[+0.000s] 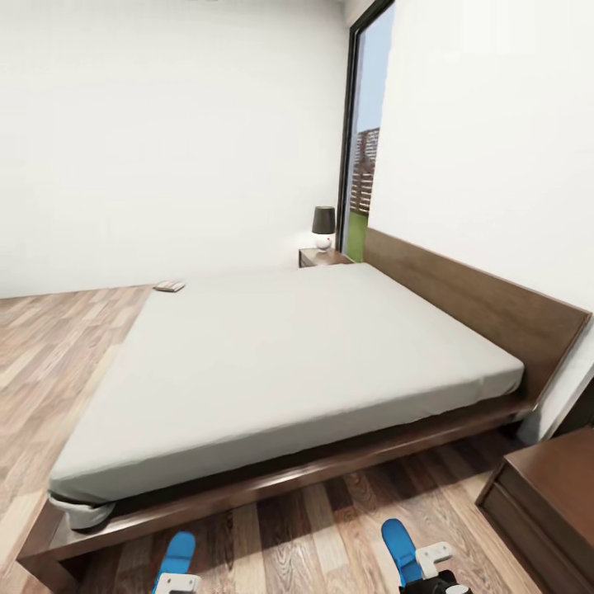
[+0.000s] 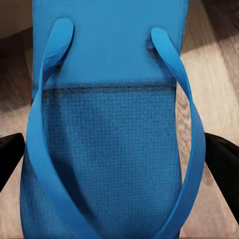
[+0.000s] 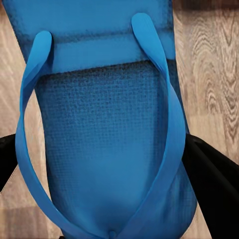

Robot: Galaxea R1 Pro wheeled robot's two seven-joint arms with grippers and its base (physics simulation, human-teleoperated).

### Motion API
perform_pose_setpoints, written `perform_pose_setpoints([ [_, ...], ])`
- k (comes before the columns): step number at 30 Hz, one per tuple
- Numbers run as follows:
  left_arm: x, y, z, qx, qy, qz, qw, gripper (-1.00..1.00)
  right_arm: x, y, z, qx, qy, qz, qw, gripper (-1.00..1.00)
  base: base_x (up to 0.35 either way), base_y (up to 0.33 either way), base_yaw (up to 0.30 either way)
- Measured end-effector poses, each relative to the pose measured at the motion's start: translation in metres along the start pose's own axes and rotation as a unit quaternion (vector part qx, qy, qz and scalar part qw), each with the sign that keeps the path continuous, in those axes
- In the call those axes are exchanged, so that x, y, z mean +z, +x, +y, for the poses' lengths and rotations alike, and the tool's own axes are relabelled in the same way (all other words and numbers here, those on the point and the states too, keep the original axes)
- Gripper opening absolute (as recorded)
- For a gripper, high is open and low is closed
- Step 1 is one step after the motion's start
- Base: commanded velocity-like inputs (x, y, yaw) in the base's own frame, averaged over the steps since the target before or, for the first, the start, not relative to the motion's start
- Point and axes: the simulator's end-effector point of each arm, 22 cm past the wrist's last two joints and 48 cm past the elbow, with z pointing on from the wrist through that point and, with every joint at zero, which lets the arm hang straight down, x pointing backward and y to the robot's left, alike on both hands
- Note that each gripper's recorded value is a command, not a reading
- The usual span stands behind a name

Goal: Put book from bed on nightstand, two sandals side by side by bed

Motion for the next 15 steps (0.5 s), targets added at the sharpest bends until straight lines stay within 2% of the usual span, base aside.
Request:
perform_pose_setpoints([
  [15,0.0,0.0,0.0,0.0,0.0,0.0,1.0,-1.0,0.0,-0.0002,0.001,-0.001,-0.001,0.0,1.0,-1.0,0.0,0.0,0.28],
])
